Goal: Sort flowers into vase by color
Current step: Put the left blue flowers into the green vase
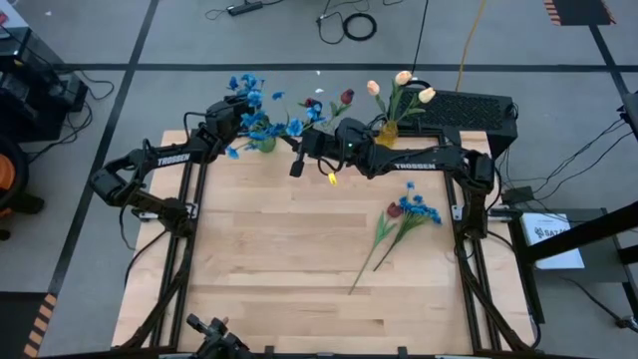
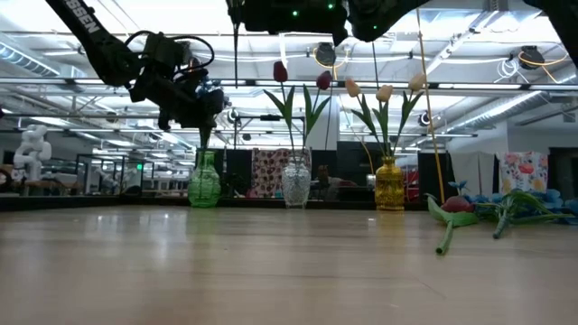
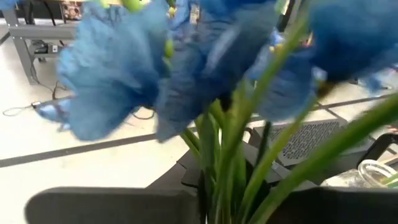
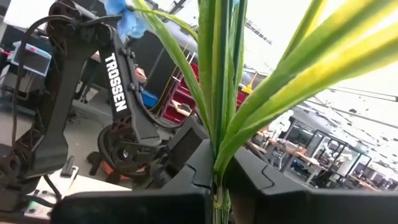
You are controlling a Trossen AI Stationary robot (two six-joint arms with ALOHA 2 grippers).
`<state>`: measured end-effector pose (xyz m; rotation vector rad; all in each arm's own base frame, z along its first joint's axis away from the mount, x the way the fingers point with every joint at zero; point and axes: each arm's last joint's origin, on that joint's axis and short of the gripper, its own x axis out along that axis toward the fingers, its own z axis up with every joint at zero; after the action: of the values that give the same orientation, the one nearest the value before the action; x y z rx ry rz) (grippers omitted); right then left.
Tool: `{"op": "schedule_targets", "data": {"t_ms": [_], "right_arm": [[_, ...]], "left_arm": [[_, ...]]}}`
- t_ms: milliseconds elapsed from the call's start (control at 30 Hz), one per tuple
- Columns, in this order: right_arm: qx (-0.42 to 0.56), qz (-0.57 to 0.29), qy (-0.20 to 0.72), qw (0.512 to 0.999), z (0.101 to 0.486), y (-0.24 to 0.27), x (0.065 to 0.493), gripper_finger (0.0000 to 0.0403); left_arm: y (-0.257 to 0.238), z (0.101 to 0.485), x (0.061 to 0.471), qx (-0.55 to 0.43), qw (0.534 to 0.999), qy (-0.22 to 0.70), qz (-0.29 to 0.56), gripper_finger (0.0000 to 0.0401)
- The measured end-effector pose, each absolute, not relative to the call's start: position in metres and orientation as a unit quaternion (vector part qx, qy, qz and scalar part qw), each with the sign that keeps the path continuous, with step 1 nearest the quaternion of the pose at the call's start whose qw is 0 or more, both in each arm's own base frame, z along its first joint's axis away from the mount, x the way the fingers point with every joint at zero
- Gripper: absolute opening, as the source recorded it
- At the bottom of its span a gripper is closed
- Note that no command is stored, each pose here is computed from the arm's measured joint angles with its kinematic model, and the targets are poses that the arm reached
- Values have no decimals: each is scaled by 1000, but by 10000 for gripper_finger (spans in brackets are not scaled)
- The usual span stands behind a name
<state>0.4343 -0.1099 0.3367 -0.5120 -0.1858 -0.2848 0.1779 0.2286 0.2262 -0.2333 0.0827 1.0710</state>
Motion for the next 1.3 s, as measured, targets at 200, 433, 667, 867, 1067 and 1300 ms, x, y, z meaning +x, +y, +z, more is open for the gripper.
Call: {"op": "schedule_targets", "data": {"t_ms": [200,433,667,867,1067,1300], "right_arm": [[-252,-140,-91,953,337,-110,434,18],[-241,-132,-72,959,332,-112,435,18],[-233,-131,-44,963,327,-116,435,18],[-233,-128,-45,963,327,-116,435,18],[-215,-130,-42,967,326,-119,434,18],[-197,-136,-47,970,327,-124,432,18]], "left_arm": [[228,227,178,-116,852,33,510,106],[229,227,178,-113,851,33,511,152],[222,241,174,-70,863,37,499,201],[210,261,164,-44,865,25,500,260],[189,287,145,-2,854,25,520,289],[174,299,133,19,857,36,515,290]]}}
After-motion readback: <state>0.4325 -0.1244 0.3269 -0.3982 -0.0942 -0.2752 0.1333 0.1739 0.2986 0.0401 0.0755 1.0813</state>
